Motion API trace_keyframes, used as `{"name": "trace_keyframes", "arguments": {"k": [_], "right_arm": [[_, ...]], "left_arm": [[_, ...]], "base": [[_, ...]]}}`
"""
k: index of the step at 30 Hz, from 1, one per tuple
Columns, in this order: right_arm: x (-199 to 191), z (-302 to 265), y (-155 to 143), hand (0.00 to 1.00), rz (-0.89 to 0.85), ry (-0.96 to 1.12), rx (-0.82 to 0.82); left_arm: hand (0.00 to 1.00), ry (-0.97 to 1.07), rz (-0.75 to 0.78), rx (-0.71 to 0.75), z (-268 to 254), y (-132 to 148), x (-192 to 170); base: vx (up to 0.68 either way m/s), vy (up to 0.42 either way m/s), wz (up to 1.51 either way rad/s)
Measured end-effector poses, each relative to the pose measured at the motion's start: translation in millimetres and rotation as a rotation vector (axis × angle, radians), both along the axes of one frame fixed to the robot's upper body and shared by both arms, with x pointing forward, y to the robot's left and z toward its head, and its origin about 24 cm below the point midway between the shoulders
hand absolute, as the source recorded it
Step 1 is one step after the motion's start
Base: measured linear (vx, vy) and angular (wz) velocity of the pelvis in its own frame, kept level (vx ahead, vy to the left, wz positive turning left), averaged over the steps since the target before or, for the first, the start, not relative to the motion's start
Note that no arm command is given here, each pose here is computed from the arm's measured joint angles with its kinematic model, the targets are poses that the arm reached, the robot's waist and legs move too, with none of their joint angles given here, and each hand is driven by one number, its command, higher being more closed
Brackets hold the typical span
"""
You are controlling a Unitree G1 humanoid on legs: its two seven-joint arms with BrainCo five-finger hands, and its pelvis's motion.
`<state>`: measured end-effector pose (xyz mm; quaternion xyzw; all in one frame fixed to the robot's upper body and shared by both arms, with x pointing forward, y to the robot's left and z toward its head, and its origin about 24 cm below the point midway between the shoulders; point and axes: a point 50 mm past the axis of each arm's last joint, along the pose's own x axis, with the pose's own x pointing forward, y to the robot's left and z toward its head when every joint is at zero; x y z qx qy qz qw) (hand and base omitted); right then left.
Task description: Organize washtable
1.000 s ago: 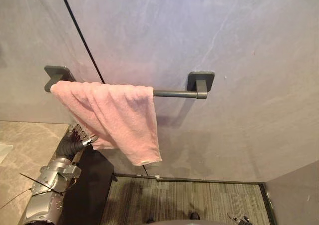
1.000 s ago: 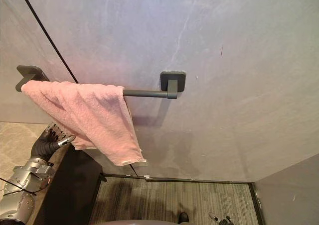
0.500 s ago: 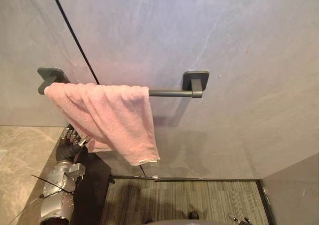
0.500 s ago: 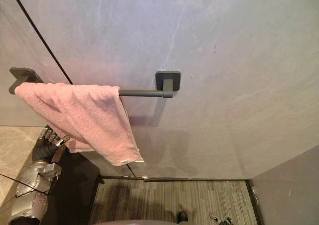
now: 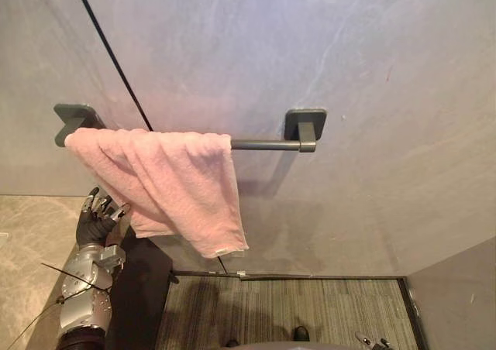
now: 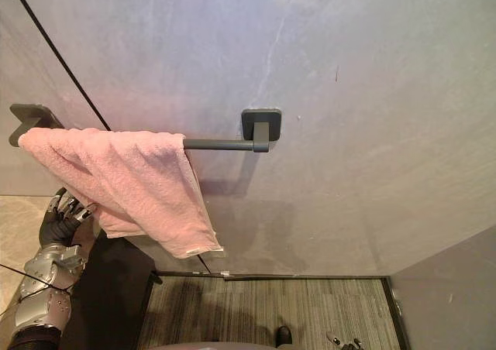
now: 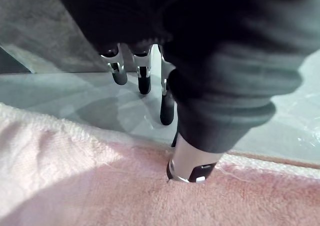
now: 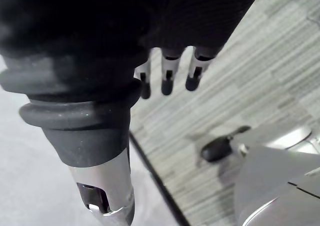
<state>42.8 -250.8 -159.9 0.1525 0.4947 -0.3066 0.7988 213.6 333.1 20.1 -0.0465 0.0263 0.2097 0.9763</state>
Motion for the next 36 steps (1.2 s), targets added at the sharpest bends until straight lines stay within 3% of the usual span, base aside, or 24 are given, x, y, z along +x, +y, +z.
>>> {"name": "trace_keyframes", "arguments": {"k": [1, 10, 21, 25, 29, 32, 36], "right_arm": [[0.3, 0.0, 0.0, 0.00, 0.000, -0.001, 0.000], [5.0, 1.5, -0.9, 0.00, 0.011, -0.019, -0.005], [5.3, 1.4, 0.2, 0.00, 0.023, -0.016, -0.002], [43.8, 17.7, -1.7, 0.00, 0.135, -0.160, -0.059], [129.5, 88.3, -8.3, 0.00, 0.314, -0.577, -0.214], [169.0, 143.5, -4.2, 0.00, 0.454, -0.833, -0.277], [180.0, 170.2, 2.6, 0.00, 0.644, -0.898, -0.275]], "left_arm": [[1.00, 0.008, 0.002, 0.000, -1.4, 0.9, -0.7], [1.00, 0.059, -0.174, 0.063, 1.3, -8.6, 11.8], [1.00, 0.082, -0.219, 0.077, -1.3, -12.5, 12.0], [1.00, 0.096, -0.223, 0.104, 1.9, -8.1, 11.7], [1.00, 0.046, -0.187, 0.126, 15.8, -2.5, 13.8], [1.00, 0.001, -0.163, 0.145, 27.6, 1.1, 16.7], [1.00, -0.020, -0.153, 0.174, 37.1, 6.6, 16.7]], "base": [[-0.03, -0.014, -0.15], [-0.02, -0.005, -0.06], [-0.01, -0.005, -0.01], [-0.05, -0.010, -0.12], [-0.06, -0.008, -0.08], [-0.06, -0.010, -0.06], [-0.03, -0.012, -0.05]]}}
